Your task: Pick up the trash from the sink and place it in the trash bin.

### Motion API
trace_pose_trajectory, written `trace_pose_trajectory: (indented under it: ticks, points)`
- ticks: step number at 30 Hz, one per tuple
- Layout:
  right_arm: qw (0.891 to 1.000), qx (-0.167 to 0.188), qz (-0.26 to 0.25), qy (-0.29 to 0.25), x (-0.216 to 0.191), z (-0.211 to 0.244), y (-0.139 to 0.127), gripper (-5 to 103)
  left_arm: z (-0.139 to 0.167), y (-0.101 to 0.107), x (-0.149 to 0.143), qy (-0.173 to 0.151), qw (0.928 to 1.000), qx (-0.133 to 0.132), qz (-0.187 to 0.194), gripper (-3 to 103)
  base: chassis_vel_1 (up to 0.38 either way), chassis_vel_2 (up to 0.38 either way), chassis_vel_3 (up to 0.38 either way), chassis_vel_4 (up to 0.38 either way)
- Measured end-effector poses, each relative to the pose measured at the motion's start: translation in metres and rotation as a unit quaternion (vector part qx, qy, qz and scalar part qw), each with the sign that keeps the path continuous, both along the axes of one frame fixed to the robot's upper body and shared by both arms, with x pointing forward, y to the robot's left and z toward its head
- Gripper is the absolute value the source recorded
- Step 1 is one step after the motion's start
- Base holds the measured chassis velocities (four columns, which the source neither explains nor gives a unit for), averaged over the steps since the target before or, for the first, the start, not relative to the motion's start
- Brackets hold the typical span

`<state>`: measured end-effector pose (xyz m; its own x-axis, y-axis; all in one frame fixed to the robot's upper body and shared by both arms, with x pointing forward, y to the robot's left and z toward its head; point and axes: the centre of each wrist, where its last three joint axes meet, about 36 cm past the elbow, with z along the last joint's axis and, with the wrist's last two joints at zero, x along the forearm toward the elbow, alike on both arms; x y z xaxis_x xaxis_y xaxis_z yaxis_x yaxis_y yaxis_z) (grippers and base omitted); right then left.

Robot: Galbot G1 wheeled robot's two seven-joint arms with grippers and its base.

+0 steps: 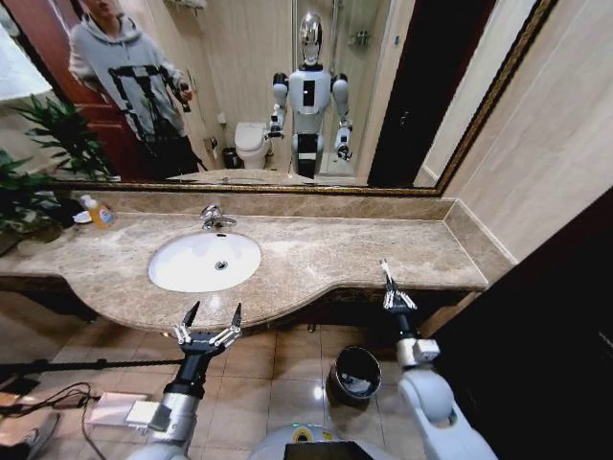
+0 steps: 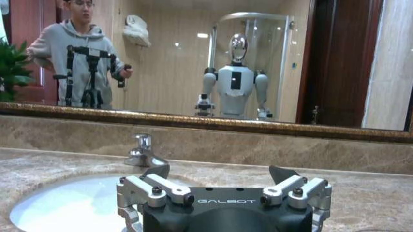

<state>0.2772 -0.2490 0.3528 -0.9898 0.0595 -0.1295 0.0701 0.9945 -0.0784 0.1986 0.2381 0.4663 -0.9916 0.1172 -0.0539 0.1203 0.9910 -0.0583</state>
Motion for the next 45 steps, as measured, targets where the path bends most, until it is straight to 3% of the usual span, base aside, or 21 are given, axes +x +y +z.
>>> trace_pose_trajectory:
  ticks: [12, 24, 33, 41, 43, 45]
  points:
    - [0.998, -0.011, -0.031, 0.054, -0.081, -0.066, 0.000, 3, 0.000, 0.000, 0.000, 0.000, 1.0000, 0.000, 0.000, 100, 0.000, 0.000, 0.000, 0.000]
    - [0.990, -0.016, -0.049, 0.134, -0.110, -0.139, -0.003, 3, 0.000, 0.000, 0.000, 0.000, 1.0000, 0.000, 0.000, 100, 0.000, 0.000, 0.000, 0.000]
    - [0.970, 0.004, -0.029, 0.242, -0.099, -0.179, -0.017, 3, 0.000, 0.000, 0.000, 0.000, 1.0000, 0.000, 0.000, 100, 0.000, 0.000, 0.000, 0.000]
    - [0.942, 0.003, -0.002, 0.336, -0.079, -0.219, -0.031, 3, 0.000, 0.000, 0.000, 0.000, 1.0000, 0.000, 0.000, 100, 0.000, 0.000, 0.000, 0.000]
    - [0.941, 0.004, -0.001, 0.339, -0.078, -0.220, -0.031, 3, 0.000, 0.000, 0.000, 0.000, 1.0000, 0.000, 0.000, 100, 0.000, 0.000, 0.000, 0.000]
    - [0.931, 0.007, 0.005, 0.365, -0.071, -0.230, -0.033, 3, 0.000, 0.000, 0.000, 0.000, 1.0000, 0.000, 0.000, 100, 0.000, 0.000, 0.000, 0.000]
